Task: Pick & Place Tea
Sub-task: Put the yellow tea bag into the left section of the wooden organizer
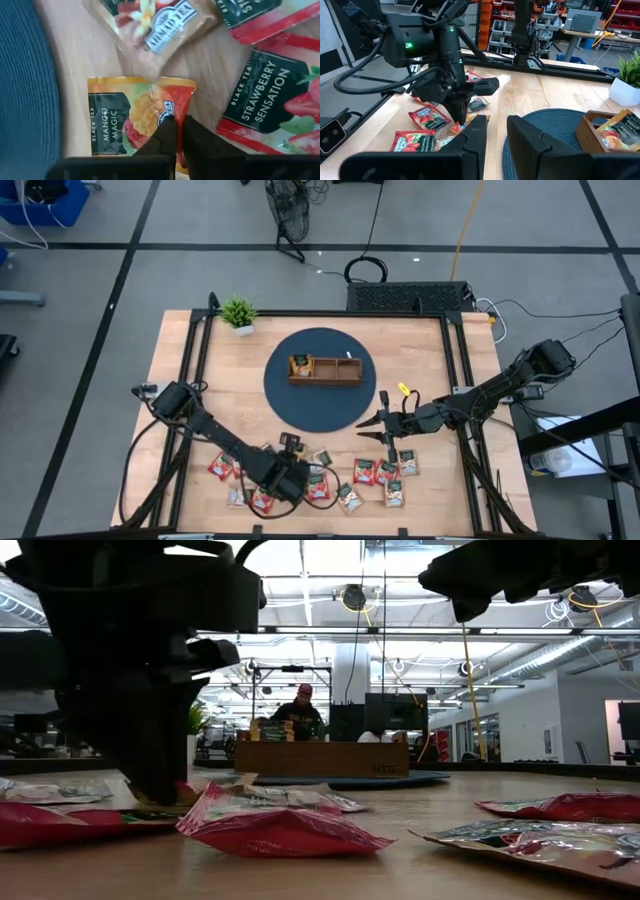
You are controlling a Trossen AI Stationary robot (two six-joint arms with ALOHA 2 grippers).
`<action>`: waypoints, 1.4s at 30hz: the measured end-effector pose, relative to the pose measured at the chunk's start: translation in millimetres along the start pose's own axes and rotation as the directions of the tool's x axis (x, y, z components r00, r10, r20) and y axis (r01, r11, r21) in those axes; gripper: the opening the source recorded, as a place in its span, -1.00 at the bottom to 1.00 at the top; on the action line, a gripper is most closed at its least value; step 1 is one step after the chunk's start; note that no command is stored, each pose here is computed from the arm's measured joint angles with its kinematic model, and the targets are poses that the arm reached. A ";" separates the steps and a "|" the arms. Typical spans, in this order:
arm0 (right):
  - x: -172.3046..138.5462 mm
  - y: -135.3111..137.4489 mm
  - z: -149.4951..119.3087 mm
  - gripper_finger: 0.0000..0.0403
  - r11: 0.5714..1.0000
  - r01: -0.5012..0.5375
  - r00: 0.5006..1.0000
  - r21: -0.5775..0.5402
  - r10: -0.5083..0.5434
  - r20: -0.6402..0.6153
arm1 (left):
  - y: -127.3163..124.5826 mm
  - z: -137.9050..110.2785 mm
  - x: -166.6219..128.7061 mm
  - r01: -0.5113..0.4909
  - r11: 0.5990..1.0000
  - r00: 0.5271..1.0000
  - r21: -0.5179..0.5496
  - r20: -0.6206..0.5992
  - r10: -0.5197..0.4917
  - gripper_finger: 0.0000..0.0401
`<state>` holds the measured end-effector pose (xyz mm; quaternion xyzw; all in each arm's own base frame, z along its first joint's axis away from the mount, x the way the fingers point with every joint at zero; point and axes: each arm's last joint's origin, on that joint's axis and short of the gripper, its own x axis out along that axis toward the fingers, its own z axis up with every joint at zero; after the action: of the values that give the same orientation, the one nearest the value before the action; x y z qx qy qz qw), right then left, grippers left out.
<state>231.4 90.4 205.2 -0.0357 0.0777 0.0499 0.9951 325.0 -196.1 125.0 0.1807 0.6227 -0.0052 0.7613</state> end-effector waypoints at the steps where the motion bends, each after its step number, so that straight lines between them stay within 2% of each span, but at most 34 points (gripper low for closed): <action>1: 0.0 0.0 0.0 -0.68 1.000 0.000 1.000 0.000 0.000 0.000 | -1.7 -0.5 -0.7 -0.004 1.000 1.000 0.023 0.002 0.004 -0.90; 6: 0.0 0.0 0.0 -0.68 1.000 0.000 1.000 0.001 0.000 0.000 | -10.7 -3.0 -14.3 -0.110 0.986 0.994 0.125 -0.012 0.112 -0.95; 9: 0.4 -1.0 -0.2 -0.68 1.000 0.009 1.000 -0.001 -0.009 -0.001 | -13.5 -1.6 -29.3 -0.251 0.953 0.968 0.167 0.022 0.251 -0.93; 12: 6.2 -7.5 -5.1 -0.68 0.998 0.068 0.998 0.004 -0.068 -0.010 | -12.2 1.7 -39.6 -0.402 0.893 0.916 0.203 0.089 0.392 -0.95; 17: 23.0 -24.4 -24.6 -0.68 0.983 0.164 0.984 0.079 -0.168 0.053 | 0.1 11.1 -45.4 -0.608 0.747 0.794 0.269 0.179 0.581 -0.94; 22: 40.4 -44.3 -42.4 -0.68 0.960 0.239 0.961 0.144 -0.255 0.105 | 20.1 18.9 -39.9 -0.623 0.690 0.773 0.368 0.159 0.614 -0.95; 26: 48.9 -64.7 -63.5 -0.68 0.920 0.299 0.947 0.253 -0.318 0.039 | 32.9 22.4 -37.9 -0.643 0.636 0.743 0.426 0.146 0.653 -0.95; 28: 52.0 -74.0 -71.8 -0.68 0.914 0.264 0.958 0.310 -0.284 0.022 | 36.3 24.0 -38.1 -0.666 0.609 0.719 0.432 0.152 0.678 -0.95; 30: 54.2 -80.9 -75.6 -0.68 0.916 0.160 0.981 0.368 -0.190 0.046 | 38.5 24.6 -38.4 -0.680 0.590 0.702 0.435 0.155 0.695 -0.95; 33: 55.9 -86.3 -75.9 -0.68 0.905 -0.022 0.990 0.424 -0.040 0.136 | 40.9 26.9 -37.8 -0.687 0.597 0.701 0.416 0.159 0.696 -0.95; 35: 56.8 -86.7 -78.4 -0.68 0.894 -0.089 0.987 0.439 0.020 0.160 | 42.0 28.0 -37.4 -0.689 0.601 0.701 0.405 0.160 0.695 -0.95; 42: 66.2 -82.6 -78.0 -0.68 0.893 -0.126 0.979 0.431 0.042 0.199 | 42.0 30.0 -37.3 -0.690 0.599 0.701 0.407 0.170 0.693 -0.95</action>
<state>293.4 8.4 123.1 0.1992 -0.0040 0.0773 0.9769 354.7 -173.4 176.5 0.5746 0.4878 0.1492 0.6400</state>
